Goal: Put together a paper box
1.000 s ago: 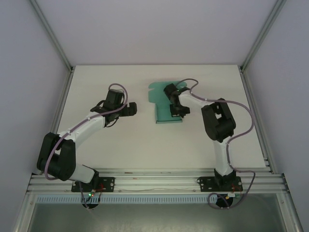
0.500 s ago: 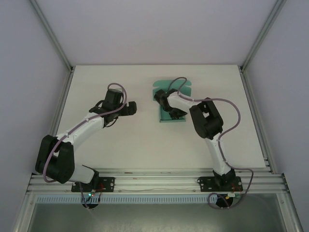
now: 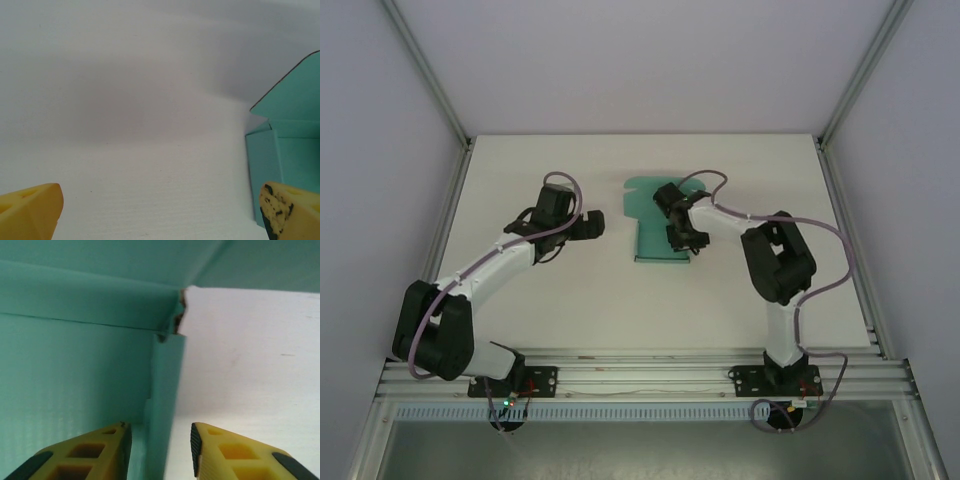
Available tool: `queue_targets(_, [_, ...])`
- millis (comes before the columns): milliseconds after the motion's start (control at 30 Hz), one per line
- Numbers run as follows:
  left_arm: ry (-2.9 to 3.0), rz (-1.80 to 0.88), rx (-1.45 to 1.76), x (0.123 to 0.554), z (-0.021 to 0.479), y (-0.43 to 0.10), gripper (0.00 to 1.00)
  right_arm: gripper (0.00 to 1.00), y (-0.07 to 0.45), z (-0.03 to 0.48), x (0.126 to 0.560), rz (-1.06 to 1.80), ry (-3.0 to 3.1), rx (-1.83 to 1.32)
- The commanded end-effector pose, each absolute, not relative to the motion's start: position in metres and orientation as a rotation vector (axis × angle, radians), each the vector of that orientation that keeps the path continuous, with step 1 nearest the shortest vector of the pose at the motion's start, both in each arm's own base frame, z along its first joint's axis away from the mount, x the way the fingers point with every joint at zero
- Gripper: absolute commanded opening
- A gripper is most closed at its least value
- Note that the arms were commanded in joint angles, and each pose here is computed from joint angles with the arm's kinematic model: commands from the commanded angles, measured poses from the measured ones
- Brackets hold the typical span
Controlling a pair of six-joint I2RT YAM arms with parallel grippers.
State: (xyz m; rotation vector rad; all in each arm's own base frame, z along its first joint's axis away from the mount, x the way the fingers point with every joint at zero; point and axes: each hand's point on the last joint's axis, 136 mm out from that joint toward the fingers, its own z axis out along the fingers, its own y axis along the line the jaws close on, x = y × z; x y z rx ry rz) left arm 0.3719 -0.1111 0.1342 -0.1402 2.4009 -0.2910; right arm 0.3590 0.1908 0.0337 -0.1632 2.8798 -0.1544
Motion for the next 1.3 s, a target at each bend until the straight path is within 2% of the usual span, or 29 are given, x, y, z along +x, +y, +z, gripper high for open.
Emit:
queue_targets(0, [2.365, -0.332, -0.112, 0.374, 0.155, -0.116, 1.0, 0.46, 0.204, 0.054, 0.361, -0.014, 2.84, -0.122])
queue_targets(333, [2.36, -0.398, 0.014, 0.392, 0.164, -0.137, 1.0, 0.76, 0.198, 0.107, 0.371, 0.202, 2.707, -0.095])
queue_targets(467, [2.347, -0.418, 0.149, 0.409, 0.174, -0.151, 1.0, 0.99, 0.181, 0.134, 0.379, 0.293, 2.631, -0.137])
queue_targets(500, [2.337, -0.432, 0.198, 0.414, 0.177, -0.157, 1.0, 1.0, 0.179, 0.14, 0.381, 0.331, 2.614, -0.188])
queue_targets(733, [2.276, -0.54, 0.584, 0.444, 0.184, -0.195, 1.0, 1.0, 0.172, 0.175, 0.407, 0.47, 2.396, -0.655])
queue_targets(933, [2.274, -0.616, 0.961, 0.448, 0.171, -0.219, 1.0, 0.97, 0.178, 0.166, 0.408, 0.565, 2.309, -1.117])
queue_targets(1133, [2.276, -0.639, 1.099, 0.452, 0.161, -0.226, 0.92, 0.81, 0.178, 0.156, 0.405, 0.675, 2.363, -1.286])
queue_targets(1267, [2.309, -0.675, 1.151, 0.451, 0.153, -0.229, 0.77, 0.65, 0.176, 0.148, 0.411, 0.681, 2.39, -1.302])
